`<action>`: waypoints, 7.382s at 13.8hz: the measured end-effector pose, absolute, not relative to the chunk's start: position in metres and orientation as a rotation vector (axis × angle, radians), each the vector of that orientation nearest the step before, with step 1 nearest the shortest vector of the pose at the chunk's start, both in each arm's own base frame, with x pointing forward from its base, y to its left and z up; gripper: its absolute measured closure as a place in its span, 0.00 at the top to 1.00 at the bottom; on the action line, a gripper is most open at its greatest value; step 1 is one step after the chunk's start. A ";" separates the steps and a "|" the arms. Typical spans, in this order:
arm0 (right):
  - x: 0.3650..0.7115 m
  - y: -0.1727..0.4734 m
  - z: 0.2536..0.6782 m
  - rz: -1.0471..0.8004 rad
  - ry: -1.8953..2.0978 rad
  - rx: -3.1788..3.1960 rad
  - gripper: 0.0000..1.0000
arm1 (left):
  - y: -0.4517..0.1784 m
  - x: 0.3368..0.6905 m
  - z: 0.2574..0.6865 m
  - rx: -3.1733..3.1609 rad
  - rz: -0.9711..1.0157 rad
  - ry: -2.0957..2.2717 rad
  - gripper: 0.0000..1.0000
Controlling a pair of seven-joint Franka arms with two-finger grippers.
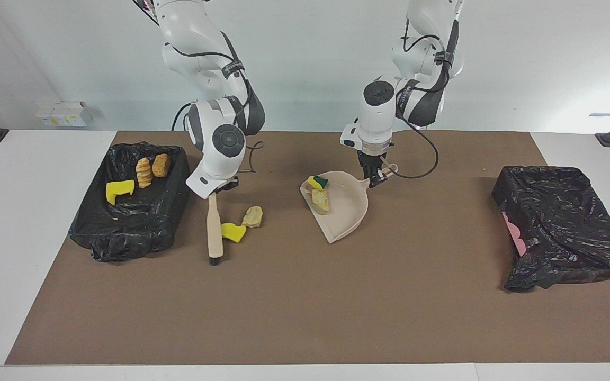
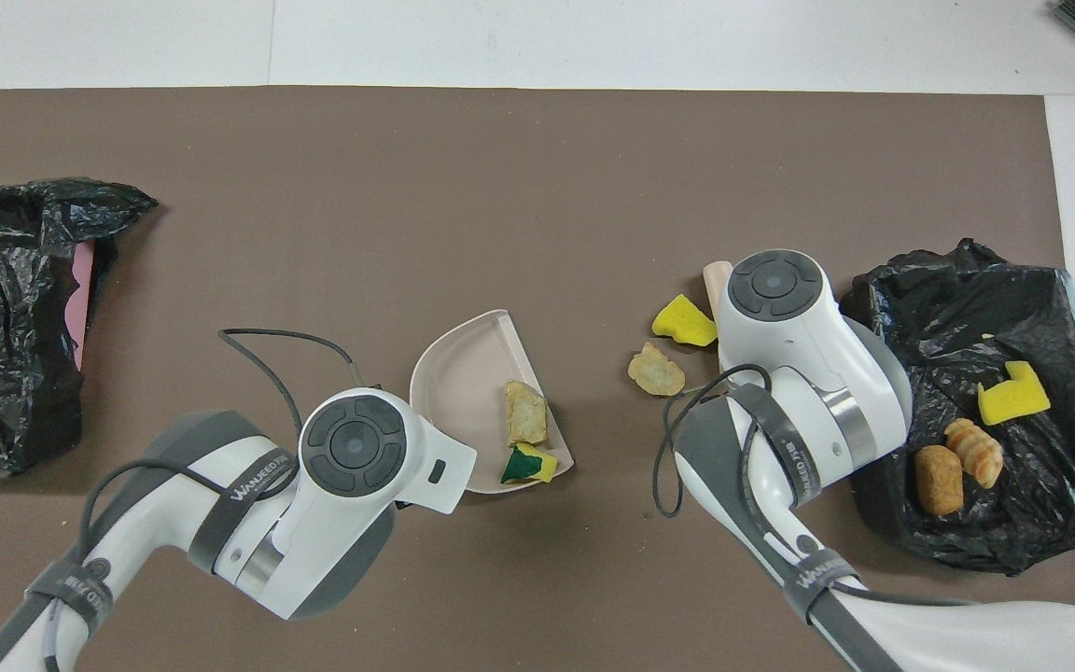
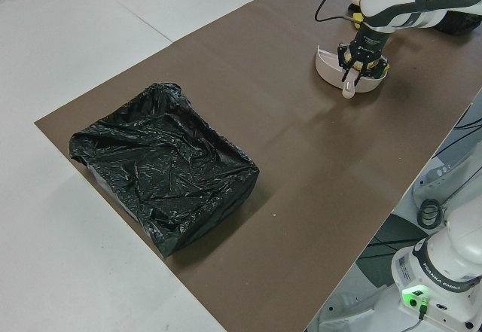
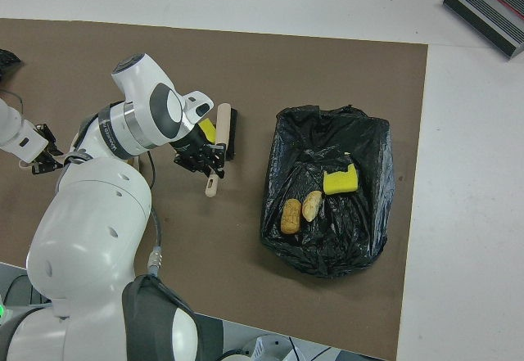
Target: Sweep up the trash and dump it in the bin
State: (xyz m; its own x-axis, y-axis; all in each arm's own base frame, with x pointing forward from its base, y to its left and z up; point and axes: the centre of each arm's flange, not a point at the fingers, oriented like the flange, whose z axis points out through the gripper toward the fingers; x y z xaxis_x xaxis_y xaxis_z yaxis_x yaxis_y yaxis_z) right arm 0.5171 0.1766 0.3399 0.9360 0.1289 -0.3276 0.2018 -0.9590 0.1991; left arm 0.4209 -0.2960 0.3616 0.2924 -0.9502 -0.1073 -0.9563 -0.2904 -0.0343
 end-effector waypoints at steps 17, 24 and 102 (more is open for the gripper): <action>0.445 0.338 0.399 -0.533 0.474 3.093 0.26 | -0.297 0.434 0.354 -2.460 -0.014 1.816 0.32; 0.430 0.313 0.452 -0.548 0.453 3.075 0.26 | -0.233 0.481 0.360 -2.528 -0.072 1.872 0.32; 0.508 0.077 0.659 -0.038 -0.083 3.104 1.00 | -0.117 0.518 0.528 -2.892 0.429 0.575 0.32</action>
State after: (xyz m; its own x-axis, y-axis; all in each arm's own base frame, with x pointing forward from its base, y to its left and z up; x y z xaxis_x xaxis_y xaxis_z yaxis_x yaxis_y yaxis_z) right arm 0.5078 0.0769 0.6586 0.9983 -0.0539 -0.0233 -0.0530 -0.9979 0.0372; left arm 0.5182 -0.1173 0.5283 0.8847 -0.3492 -0.3088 -0.3955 -0.9129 -0.1010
